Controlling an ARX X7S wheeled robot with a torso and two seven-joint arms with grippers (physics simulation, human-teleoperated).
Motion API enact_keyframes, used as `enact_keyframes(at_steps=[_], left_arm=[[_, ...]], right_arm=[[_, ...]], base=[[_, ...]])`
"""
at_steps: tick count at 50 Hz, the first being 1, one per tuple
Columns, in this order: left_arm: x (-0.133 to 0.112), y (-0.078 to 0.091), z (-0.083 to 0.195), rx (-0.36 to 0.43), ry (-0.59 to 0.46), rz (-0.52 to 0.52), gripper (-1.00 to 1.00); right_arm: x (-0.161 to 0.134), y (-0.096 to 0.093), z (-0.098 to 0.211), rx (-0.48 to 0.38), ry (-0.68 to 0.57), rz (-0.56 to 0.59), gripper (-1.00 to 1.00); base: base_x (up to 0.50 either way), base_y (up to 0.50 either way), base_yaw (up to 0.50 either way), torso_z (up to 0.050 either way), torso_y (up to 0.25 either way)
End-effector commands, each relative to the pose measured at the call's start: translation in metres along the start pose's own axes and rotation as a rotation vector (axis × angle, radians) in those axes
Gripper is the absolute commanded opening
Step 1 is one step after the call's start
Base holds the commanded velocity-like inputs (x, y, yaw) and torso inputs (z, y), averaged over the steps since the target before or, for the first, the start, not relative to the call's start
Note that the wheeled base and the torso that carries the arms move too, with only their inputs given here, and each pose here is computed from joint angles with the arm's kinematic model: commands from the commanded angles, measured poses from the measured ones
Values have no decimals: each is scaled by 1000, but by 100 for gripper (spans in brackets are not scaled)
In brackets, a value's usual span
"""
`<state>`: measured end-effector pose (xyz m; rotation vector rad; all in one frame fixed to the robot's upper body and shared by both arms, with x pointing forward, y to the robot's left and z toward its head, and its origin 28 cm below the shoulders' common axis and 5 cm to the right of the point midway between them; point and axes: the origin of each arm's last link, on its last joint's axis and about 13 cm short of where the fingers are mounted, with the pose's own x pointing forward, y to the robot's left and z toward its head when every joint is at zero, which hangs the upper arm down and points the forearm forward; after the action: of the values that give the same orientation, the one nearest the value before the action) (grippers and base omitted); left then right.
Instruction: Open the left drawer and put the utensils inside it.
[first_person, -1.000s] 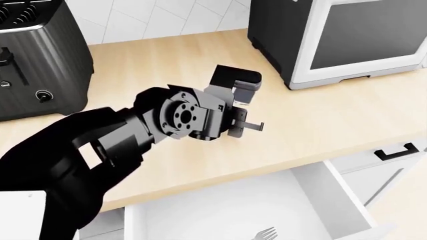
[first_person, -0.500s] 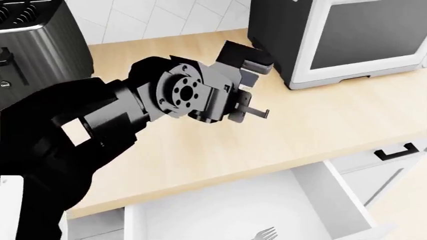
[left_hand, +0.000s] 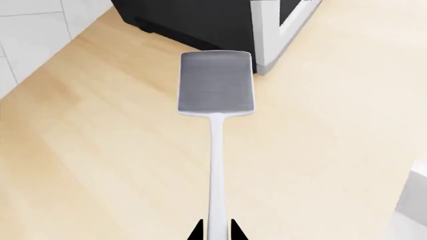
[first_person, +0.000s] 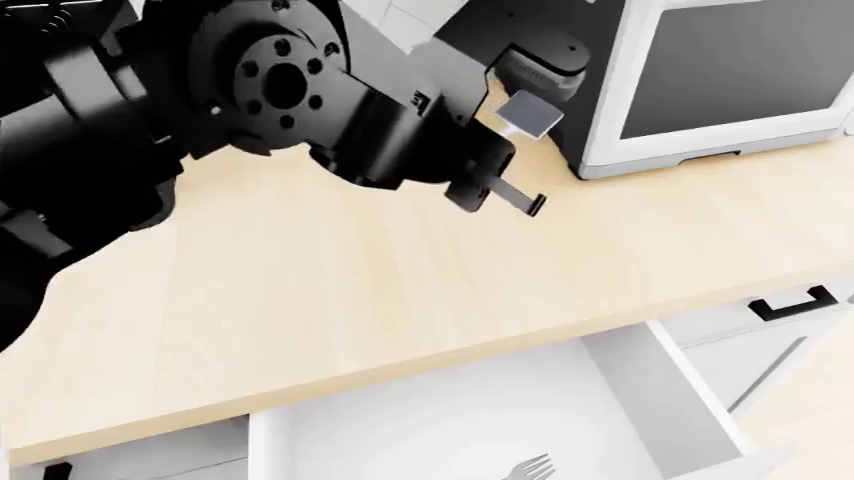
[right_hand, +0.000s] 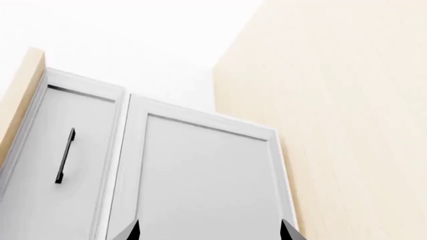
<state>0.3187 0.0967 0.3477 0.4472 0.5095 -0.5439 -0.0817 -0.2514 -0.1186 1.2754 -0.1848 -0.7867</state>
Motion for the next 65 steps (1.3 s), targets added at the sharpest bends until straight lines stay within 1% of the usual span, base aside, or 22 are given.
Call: enact_keyframes(at_steps=[1,3,6,10,11,14,18,22,25,30,35,36,39,40,41,42,43,52,53,57,61,65], left_arm=[[-41,3,-13,69,-10,-39,-100],[-51,0,-20,92,-18,-51,-100],[-62,-3,-25,96,-31,-69,-100],[-77,-10,-34,125,-55,-140,-100],[-79,-10,-34,115,-53,-159,-100],[-81,-12,-39,135,-57,-192,-100],[-85,-16,-45,144,-52,-268,-100],[-85,-20,-51,174,-53,-313,-100],[-84,-22,-53,175,-44,-344,-100],[-82,-25,-57,201,-40,-375,-100],[-81,-24,-59,223,-40,-412,-100],[-81,-25,-61,240,-40,-439,-100],[-79,-22,-63,266,-37,-474,-100],[-78,-21,-64,256,-35,-473,-100],[-77,-20,-66,284,-41,-502,-100],[-76,-19,-65,270,-47,-505,-100],[-76,-17,-64,275,-64,-520,-100],[-66,-7,-64,266,-62,-528,-100],[-65,-5,-64,254,-58,-527,-100],[-63,-4,-70,271,-49,-538,-100],[-64,-5,-71,277,-45,-543,-100],[-62,-9,-75,282,-34,-560,-100]], right_arm=[[0,3,0,0,2,10,100],[0,3,-1,-1,3,8,100],[0,2,-1,-3,6,9,100],[0,4,-2,-5,9,15,100],[0,5,-2,-6,9,14,100],[1,6,-4,-9,14,16,100],[1,5,-4,-10,14,14,100],[1,5,-3,-8,10,12,100],[0,6,-2,-7,9,12,100],[0,6,-2,-7,6,12,100],[0,6,-2,-8,4,13,100],[1,6,-2,-8,4,12,100],[1,4,-3,-9,7,9,100],[1,4,-3,-9,6,9,100],[1,4,-2,-10,5,8,100],[1,4,-3,-10,5,8,100],[1,4,-3,-11,6,7,100],[1,3,-4,-12,10,4,100],[1,2,-4,-13,8,4,100],[2,1,-5,-13,10,1,100],[2,5,-5,-14,10,8,100],[2,5,-5,-13,12,8,100]], base=[[0,0,0,0,0],[0,0,0,0,0],[0,0,0,0,0],[0,0,0,0,0],[0,0,0,0,0],[0,0,0,0,0],[0,0,0,0,0],[0,0,0,0,0],[0,0,0,0,0],[0,0,0,0,0],[0,0,0,0,0],[0,0,0,0,0],[0,0,0,0,0],[0,0,0,0,0],[0,0,0,0,0],[0,0,0,0,0],[0,0,0,0,0],[0,0,0,0,0],[0,0,0,0,0],[0,0,0,0,0],[0,0,0,0,0],[0,0,0,0,0]])
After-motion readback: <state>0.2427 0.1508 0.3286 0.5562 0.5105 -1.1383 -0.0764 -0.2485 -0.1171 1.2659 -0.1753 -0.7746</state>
